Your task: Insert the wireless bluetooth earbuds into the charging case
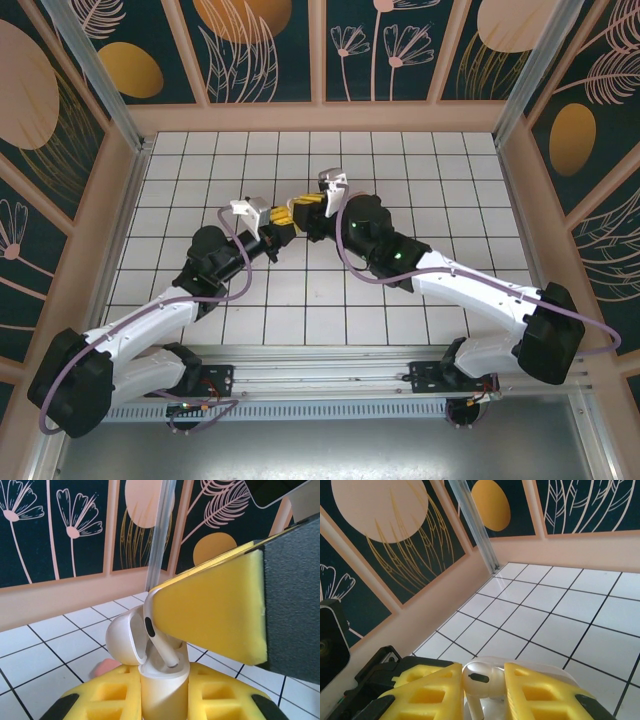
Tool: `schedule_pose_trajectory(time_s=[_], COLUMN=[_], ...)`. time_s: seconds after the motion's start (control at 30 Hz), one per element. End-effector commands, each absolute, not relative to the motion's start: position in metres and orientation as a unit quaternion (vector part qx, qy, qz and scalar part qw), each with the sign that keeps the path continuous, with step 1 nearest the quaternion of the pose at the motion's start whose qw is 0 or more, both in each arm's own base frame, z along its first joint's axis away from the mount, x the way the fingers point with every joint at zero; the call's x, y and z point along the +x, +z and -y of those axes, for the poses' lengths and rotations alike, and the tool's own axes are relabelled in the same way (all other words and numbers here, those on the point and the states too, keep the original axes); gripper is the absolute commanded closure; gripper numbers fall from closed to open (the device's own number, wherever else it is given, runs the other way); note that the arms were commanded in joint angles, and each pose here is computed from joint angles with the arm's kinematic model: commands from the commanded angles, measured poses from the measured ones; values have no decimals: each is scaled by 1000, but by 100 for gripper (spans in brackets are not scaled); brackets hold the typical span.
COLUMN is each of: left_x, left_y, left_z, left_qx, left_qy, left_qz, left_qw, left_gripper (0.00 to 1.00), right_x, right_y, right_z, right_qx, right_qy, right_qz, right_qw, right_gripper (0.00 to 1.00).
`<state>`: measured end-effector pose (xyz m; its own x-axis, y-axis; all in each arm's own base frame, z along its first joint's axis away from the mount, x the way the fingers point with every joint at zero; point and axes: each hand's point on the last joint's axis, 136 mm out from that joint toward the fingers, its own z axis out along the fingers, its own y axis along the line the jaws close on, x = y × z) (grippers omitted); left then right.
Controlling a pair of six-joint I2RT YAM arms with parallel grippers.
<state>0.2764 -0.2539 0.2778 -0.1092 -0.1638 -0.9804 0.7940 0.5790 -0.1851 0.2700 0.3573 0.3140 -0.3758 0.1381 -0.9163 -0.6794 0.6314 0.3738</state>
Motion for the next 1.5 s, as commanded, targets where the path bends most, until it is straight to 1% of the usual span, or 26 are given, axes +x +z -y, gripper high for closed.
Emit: schedule_pose_trajectory(time_s=[0.0, 0.2, 0.5, 0.87, 1.07, 1.17, 1.33, 1.47], left_x=[271, 269, 281, 282, 286, 293, 311, 312], left_y=[314, 317, 303, 302, 294, 289, 268, 255], left_z=[247, 244, 248, 251, 252, 250, 242, 236], left_qx=[247, 252, 254, 261, 261, 252, 220, 201], left_qy=[-378, -371, -352, -349, -345, -334, -298, -294], left_qz=[-579, -567, -586, -579, -588, -606, -659, -676], left_qw=[679, 691, 684, 689, 683, 677, 654, 646], left_gripper=[100, 100, 100, 100, 100, 100, 100, 100], right_x=[266, 265, 272, 273, 271, 278, 292, 298], right_y=[299, 292, 324, 304, 322, 326, 321, 298], right_z=[-356, -357, -345, -343, -344, -332, -299, -269], right_qx=[-187, -196, -159, -167, -161, -130, -55, 8], right_qy=[388, 385, 413, 418, 438, 432, 417, 399], right_qz=[-745, -746, -736, -748, -733, -745, -779, -810], right_qw=[510, 507, 513, 488, 495, 492, 464, 430], right_gripper=[77, 77, 79, 79, 79, 80, 82, 82])
